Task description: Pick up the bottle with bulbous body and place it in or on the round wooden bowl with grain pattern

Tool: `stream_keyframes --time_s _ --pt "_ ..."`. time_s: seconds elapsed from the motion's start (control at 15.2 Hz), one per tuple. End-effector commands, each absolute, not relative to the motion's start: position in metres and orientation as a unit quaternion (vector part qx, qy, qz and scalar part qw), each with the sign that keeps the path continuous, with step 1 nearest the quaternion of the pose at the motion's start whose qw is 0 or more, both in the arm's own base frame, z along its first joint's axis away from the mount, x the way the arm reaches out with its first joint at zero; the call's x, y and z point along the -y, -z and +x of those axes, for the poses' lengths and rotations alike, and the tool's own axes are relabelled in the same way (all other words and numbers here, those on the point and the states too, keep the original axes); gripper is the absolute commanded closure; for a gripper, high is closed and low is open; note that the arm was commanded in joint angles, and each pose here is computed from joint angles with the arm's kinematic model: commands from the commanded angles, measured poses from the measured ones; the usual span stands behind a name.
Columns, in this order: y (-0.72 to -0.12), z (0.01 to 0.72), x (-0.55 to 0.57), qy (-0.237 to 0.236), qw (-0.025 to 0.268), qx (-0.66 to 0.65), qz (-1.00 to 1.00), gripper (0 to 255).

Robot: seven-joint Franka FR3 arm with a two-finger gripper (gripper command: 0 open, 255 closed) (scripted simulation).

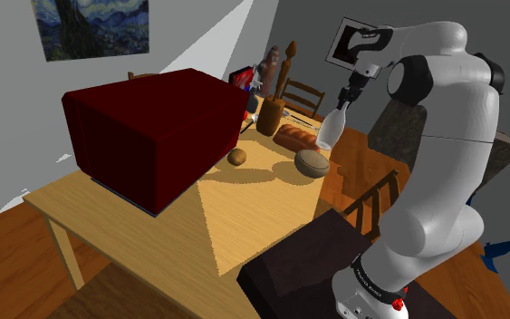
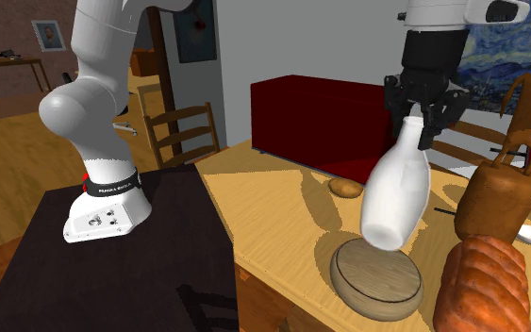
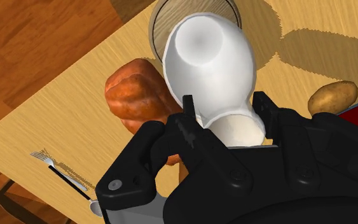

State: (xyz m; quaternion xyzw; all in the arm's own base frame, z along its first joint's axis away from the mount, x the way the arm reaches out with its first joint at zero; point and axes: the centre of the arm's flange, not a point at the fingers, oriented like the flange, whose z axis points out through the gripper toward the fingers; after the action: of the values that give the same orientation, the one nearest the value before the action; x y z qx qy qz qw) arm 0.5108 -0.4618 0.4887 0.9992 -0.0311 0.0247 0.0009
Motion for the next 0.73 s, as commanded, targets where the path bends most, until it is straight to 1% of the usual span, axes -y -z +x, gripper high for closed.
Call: stream_keyframes --time_s 0.0,0.66 --pt "-0.477 0.511 0.461 -0.025 0.001 0.031 0.999 255" --pt "-0.424 0.511 0.461 -0.025 0.001 0.031 0.999 255"
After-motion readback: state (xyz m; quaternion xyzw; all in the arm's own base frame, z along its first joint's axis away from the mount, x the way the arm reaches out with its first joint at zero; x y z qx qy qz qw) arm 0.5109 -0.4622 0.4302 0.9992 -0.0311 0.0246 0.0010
